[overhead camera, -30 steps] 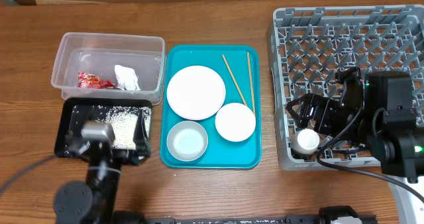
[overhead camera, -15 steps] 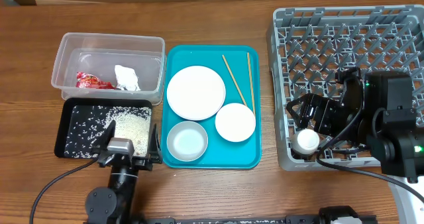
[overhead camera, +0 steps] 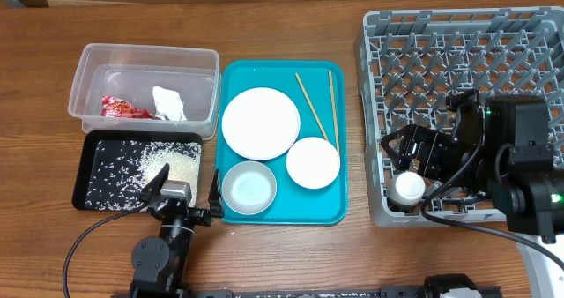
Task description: Sort waste into correct bins and load items into the dishwasher
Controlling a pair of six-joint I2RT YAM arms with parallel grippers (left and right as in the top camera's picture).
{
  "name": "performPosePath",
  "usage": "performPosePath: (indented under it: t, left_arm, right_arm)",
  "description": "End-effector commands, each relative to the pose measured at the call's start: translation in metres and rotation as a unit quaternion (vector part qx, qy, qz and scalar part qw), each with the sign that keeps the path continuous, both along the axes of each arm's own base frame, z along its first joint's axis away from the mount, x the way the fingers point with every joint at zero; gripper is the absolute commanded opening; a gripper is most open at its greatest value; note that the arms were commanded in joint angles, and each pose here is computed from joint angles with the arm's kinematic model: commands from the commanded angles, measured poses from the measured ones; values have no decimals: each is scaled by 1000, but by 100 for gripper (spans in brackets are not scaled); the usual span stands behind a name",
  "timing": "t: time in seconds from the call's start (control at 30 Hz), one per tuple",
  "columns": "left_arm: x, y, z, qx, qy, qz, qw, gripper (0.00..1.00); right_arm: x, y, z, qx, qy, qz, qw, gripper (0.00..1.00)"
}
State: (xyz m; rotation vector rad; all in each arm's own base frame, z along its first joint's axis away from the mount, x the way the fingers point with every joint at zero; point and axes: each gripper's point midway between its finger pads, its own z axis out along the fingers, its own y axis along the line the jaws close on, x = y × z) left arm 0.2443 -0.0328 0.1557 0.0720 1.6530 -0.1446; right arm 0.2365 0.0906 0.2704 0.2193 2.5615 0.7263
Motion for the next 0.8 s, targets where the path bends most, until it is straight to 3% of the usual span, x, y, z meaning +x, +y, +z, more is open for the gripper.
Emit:
performPosePath:
  t: [0.0, 0.63, 0.77]
  left_arm:
    - [0, 0, 1, -6, -3, -1, 1000, 100]
    - [0, 0, 1, -5, -3, -1, 1000, 100]
    - [0, 0, 1, -6, -3, -1, 1000, 100]
  right_arm:
    - [2, -1, 6, -4, -14, 0, 1000, 100]
    - [10, -1, 12, -3, -34, 0, 999, 100]
    - [18, 16, 27, 49, -55, 18, 997, 100]
